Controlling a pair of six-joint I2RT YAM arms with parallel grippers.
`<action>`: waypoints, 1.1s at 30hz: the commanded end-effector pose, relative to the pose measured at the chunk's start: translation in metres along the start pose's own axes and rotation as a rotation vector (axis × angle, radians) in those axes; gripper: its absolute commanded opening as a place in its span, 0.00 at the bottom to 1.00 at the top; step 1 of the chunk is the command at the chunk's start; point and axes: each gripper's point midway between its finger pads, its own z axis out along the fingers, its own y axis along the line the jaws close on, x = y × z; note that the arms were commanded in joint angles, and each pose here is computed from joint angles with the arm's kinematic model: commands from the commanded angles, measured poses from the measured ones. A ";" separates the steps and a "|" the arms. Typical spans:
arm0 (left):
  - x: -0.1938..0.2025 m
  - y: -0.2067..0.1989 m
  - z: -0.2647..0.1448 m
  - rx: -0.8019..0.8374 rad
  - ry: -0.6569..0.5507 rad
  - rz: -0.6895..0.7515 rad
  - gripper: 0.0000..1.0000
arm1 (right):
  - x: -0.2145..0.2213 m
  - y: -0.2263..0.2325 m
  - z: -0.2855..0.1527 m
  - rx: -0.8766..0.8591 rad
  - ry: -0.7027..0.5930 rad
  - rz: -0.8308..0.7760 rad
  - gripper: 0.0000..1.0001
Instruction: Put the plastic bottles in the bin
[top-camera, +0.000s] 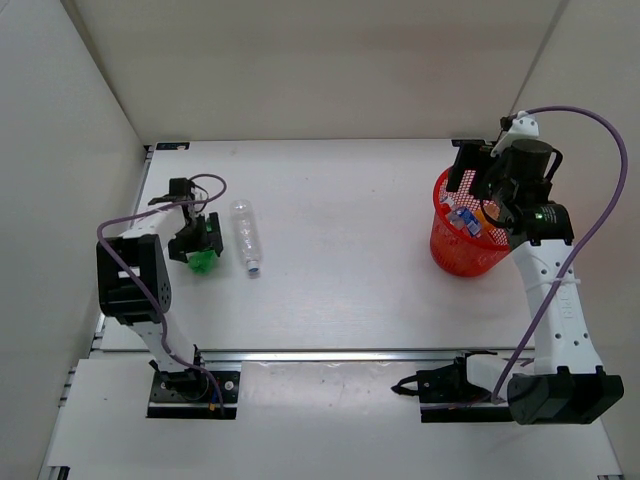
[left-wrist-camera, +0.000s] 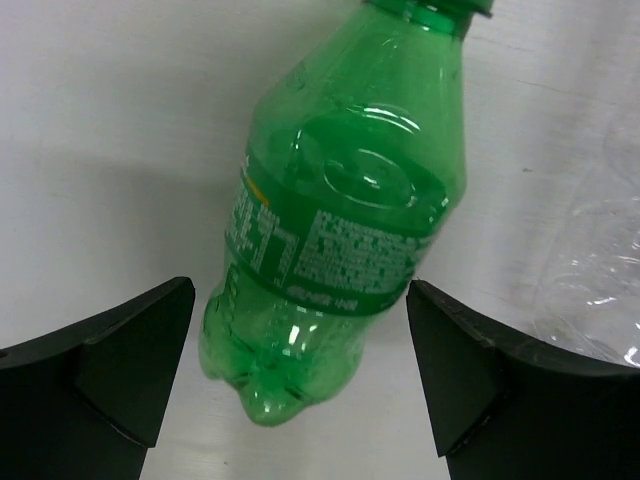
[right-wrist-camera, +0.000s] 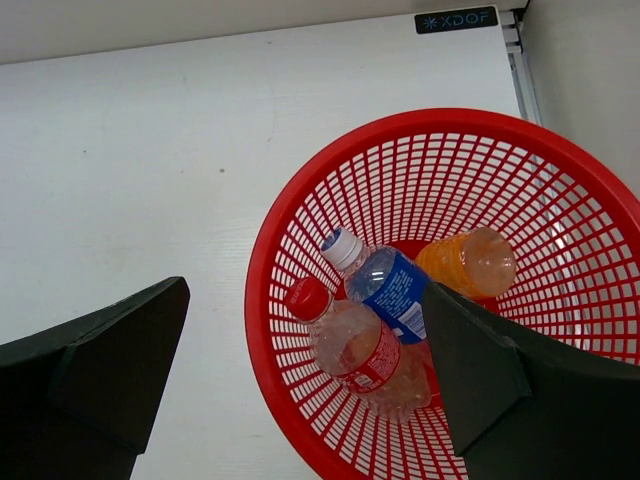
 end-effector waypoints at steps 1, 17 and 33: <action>-0.007 -0.002 0.002 0.015 -0.028 0.031 0.97 | -0.013 0.007 -0.012 -0.046 -0.067 0.030 0.99; -0.056 -0.028 -0.118 0.116 -0.421 0.045 0.37 | 0.023 0.089 -0.020 -0.354 0.057 0.041 0.98; 0.084 -0.274 -0.271 1.224 -0.483 0.654 0.25 | 0.031 0.260 -0.066 -1.134 0.035 0.172 0.98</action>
